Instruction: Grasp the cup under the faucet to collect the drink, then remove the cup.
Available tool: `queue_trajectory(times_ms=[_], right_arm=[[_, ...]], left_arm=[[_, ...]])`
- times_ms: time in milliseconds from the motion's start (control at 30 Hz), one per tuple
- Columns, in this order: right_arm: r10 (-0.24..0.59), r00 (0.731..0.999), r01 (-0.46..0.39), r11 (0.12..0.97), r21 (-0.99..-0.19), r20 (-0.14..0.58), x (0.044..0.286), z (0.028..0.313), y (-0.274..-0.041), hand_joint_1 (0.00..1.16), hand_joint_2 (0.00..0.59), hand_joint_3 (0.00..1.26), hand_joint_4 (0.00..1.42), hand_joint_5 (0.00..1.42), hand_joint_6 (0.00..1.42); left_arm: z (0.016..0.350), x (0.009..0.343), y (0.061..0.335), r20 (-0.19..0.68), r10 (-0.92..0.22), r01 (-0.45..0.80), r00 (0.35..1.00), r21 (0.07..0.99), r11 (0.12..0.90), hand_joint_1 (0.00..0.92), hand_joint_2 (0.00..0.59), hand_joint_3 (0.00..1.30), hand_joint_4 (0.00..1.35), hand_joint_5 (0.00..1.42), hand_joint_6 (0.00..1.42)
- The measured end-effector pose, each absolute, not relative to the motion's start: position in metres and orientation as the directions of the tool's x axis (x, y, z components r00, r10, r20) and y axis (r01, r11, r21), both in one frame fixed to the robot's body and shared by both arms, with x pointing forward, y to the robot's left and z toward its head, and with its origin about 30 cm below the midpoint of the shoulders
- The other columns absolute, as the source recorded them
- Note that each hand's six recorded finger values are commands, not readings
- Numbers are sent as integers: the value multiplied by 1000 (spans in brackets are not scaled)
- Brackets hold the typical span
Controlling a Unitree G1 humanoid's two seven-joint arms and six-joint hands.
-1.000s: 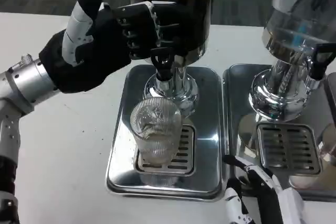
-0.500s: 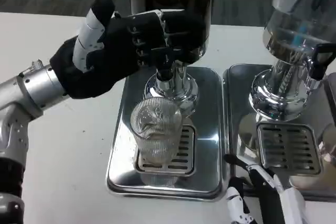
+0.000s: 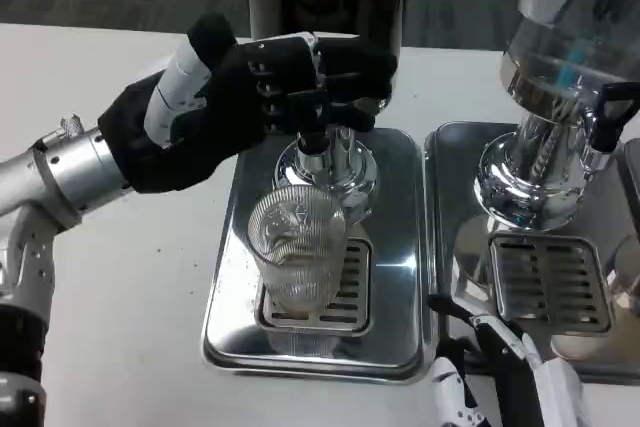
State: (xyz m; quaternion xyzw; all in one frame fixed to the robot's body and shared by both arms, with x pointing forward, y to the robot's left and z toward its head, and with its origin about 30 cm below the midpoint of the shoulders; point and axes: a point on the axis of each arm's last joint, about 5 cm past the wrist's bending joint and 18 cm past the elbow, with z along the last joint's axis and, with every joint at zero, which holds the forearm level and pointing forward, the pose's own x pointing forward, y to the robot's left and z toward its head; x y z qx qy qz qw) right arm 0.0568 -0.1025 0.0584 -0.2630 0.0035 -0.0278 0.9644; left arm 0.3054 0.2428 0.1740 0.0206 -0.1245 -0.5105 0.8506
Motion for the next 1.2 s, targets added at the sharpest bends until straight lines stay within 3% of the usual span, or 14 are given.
queue_trajectory(times_ms=[467, 1200], right_arm=[[-56, 998, 56, 858, -510, 14, 58, 59, -105, 214, 509, 317, 234, 169, 33], [-57, 998, 58, 858, -510, 18, 59, 60, -105, 214, 509, 317, 224, 161, 33]], left_arm=[[176, 301, 245, 162, -887, 835, 433, 298, 463, 0, 82, 290, 142, 144, 255], [179, 296, 247, 154, -897, 797, 415, 415, 440, 0, 78, 287, 141, 144, 255]])
